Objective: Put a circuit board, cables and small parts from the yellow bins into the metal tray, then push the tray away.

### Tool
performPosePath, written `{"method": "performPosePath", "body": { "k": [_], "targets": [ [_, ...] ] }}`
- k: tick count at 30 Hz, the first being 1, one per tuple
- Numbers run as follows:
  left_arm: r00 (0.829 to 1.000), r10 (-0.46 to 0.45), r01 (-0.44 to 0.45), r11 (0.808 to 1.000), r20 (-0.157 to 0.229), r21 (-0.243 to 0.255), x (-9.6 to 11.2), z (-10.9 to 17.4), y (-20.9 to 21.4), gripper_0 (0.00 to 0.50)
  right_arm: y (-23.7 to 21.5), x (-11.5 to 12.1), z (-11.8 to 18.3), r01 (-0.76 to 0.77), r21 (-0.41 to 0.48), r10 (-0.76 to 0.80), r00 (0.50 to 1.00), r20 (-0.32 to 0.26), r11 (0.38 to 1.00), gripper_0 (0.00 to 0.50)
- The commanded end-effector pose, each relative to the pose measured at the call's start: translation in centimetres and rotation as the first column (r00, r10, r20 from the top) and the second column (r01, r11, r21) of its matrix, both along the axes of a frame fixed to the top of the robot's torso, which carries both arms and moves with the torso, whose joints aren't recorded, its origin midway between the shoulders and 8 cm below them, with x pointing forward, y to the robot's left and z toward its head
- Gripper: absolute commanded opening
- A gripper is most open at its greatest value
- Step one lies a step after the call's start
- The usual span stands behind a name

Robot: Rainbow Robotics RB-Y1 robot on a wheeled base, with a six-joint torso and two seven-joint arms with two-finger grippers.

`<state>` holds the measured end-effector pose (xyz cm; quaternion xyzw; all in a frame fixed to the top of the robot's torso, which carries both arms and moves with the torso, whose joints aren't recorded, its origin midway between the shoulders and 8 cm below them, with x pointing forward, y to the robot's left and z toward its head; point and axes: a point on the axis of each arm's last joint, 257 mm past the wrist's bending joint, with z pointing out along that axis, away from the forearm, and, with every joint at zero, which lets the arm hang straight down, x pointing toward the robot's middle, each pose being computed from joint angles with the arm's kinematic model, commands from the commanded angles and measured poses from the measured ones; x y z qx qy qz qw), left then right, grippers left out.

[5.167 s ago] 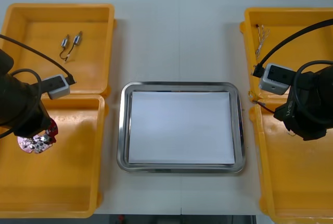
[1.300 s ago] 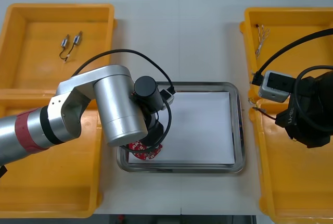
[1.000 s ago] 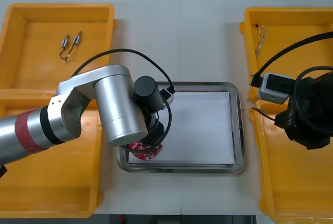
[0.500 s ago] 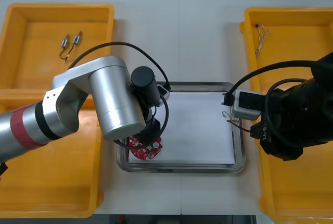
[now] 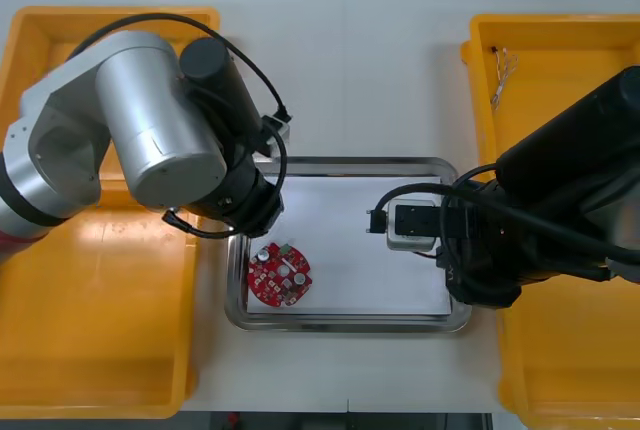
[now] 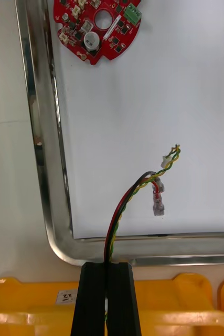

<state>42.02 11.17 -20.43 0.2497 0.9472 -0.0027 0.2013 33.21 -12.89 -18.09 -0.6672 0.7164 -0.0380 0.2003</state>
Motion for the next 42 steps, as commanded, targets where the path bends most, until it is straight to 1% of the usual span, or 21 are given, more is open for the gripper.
{"method": "performPosePath", "body": {
  "k": [1,2,6,10,13,16,19,20,22,23,25,27,30,32,35,36,38,42],
  "targets": [
    [0.992,0.111,-0.108,0.993,0.056,-0.049,1.7,4.6,2.6,0.5,2.5,1.1,-0.1,-0.01,0.021,0.01,1.0,0.03,1.0,0.0],
    [0.991,0.125,-0.122,0.991,0.056,-0.052,1.9,5.1,3.2,0.5,2.8,1.3,-0.4,-0.014,0.019,0.014,0.999,0.03,1.0,0.0],
    [0.984,0.173,-0.172,0.985,0.045,-0.03,1.8,6.3,5.8,0.5,3.4,2.2,-1.5,-0.008,0.021,0.007,0.999,0.037,1.0,0.0],
    [0.976,0.216,-0.215,0.976,0.037,-0.022,1.8,7.4,7.9,0.5,3.7,2.5,-2.3,-0.009,0.008,0.009,0.999,0.044,1.0,0.0],
    [0.964,0.264,-0.263,0.965,0.039,-0.021,1.9,8.7,10.2,0.5,3.8,2.5,-3.4,-0.016,-0.009,0.016,0.999,0.047,1.0,0.0],
    [0.956,0.291,-0.291,0.957,0.041,-0.023,2.0,9.2,11.5,0.5,3.9,2.7,-4.3,-0.019,-0.012,0.019,0.999,0.051,1.0,0.0],
    [0.94,0.338,-0.336,0.941,0.049,-0.036,2.3,9.8,13.6,0.5,3.9,3.0,-5.4,-0.011,-0.012,0.012,0.999,0.047,1.0,0.0],
    [0.937,0.346,-0.345,0.938,0.047,-0.036,2.3,9.8,14.0,0.5,3.9,3.0,-5.7,-0.011,-0.009,0.011,0.999,0.042,1.0,0.0],
    [0.924,0.379,-0.376,0.925,0.045,-0.049,2.7,10.2,15.3,0.5,3.9,3.1,-6.3,-0.001,-0.005,0.002,1.0,0.03,1.0,0.0],
    [0.922,0.385,-0.383,0.922,0.044,-0.051,2.8,10.2,15.6,0.5,3.9,3.1,-6.4,0.002,-0.004,-0.002,1.0,0.029,1.0,0.0],
    [0.908,0.417,-0.414,0.908,0.037,-0.066,3.2,10.5,16.8,0.5,4.1,3.1,-7.1,0.011,-0.001,-0.011,1.0,0.021,1.0,0.0],
    [0.899,0.436,-0.433,0.898,0.035,-0.077,3.6,10.9,17.8,0.5,4.3,3.2,-7.4,0.016,0.003,-0.016,1.0,0.024,1.0,0.0],
    [0.893,0.45,-0.447,0.891,0.031,-0.076,4.0,11.3,19.4,0.5,4.5,3.5,-7.8,0.029,0.005,-0.029,0.999,0.028,1.0,0.0],
    [0.882,0.47,-0.466,0.882,0.034,-0.073,4.4,11.5,20.9,0.5,4.7,3.7,-8.4,0.041,0.012,-0.041,0.999,0.024,0.999,0.0],
    [0.873,0.486,-0.483,0.873,0.045,-0.067,5.0,11.7,22.5,0.5,4.9,3.5,-9.1,0.054,0.02,-0.054,0.999,0.006,0.998,0.0],
    [0.873,0.486,-0.483,0.873,0.046,-0.065,5.1,11.7,22.7,0.5,4.9,3.5,-9.2,0.058,0.02,-0.058,0.998,0.002,0.998,0.0],
    [0.867,0.496,-0.493,0.868,0.05,-0.063,5.4,11.9,23.8,0.5,4.7,3.2,-10.0,0.07,0.019,-0.07,0.997,-0.016,0.997,0.0],
    [0.86,0.507,-0.504,0.861,0.056,-0.066,5.8,12.3,25.1,0.5,4.3,2.9,-11.1,0.088,0.027,-0.088,0.996,-0.019,0.996,0.0]
  ]
}}
